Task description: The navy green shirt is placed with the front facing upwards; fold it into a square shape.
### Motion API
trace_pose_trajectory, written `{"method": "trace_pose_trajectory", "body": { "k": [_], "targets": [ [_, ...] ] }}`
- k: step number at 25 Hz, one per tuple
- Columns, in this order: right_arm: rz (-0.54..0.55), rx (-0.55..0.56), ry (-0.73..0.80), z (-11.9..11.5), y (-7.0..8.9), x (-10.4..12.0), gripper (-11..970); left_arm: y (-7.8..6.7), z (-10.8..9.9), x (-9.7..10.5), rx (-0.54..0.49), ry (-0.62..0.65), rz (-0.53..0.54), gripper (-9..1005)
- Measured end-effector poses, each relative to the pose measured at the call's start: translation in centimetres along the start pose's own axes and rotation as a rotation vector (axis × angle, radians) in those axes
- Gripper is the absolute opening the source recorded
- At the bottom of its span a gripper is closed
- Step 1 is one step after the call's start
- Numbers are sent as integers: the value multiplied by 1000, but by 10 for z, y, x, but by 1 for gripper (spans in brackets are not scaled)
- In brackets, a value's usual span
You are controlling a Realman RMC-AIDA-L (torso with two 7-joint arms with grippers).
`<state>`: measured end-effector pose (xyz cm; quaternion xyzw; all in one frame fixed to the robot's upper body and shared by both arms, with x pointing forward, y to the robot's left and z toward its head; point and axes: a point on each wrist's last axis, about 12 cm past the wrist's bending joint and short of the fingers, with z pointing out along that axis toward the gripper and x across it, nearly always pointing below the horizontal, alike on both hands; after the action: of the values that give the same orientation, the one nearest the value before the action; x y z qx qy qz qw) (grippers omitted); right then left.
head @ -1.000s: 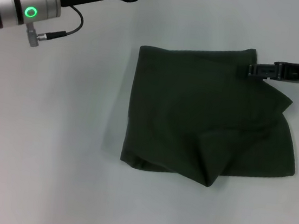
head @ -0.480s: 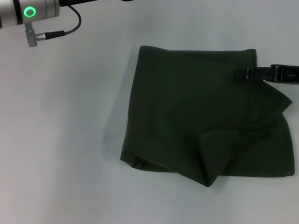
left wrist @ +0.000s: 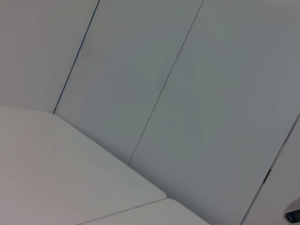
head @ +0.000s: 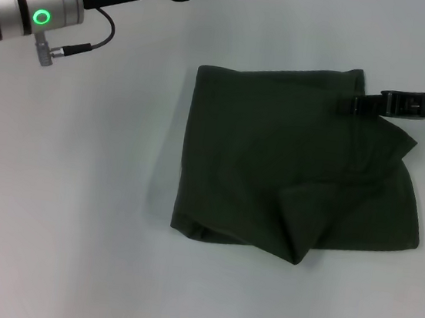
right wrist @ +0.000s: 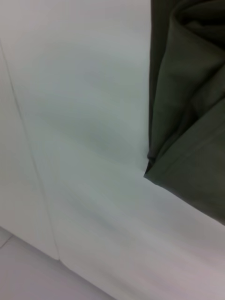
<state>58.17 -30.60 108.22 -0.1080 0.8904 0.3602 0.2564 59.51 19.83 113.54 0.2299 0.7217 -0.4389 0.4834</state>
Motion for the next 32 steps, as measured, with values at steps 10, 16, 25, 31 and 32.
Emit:
{"method": "trace_pose_trajectory", "body": {
  "k": [10, 16, 25, 31, 32],
  "targets": [
    [-12, -37, -23, 1, 7, -10, 162, 1, 0, 0, -2, -6, 10, 916],
    [-24, -68, -25, 2, 13, -14, 130, 2, -3, 0, -8, -16, 6, 916],
    [9, -32, -26, 1, 4, -3, 196, 2, -5, 1, -8, -21, 2, 916],
    [24, -3, -45, -1, -2, 1, 249, 2, -5, 2, -9, -21, 0, 916],
    [21, -2, -48, -1, -2, 1, 258, 2, -6, 2, -9, -21, 0, 916]
  ]
}}
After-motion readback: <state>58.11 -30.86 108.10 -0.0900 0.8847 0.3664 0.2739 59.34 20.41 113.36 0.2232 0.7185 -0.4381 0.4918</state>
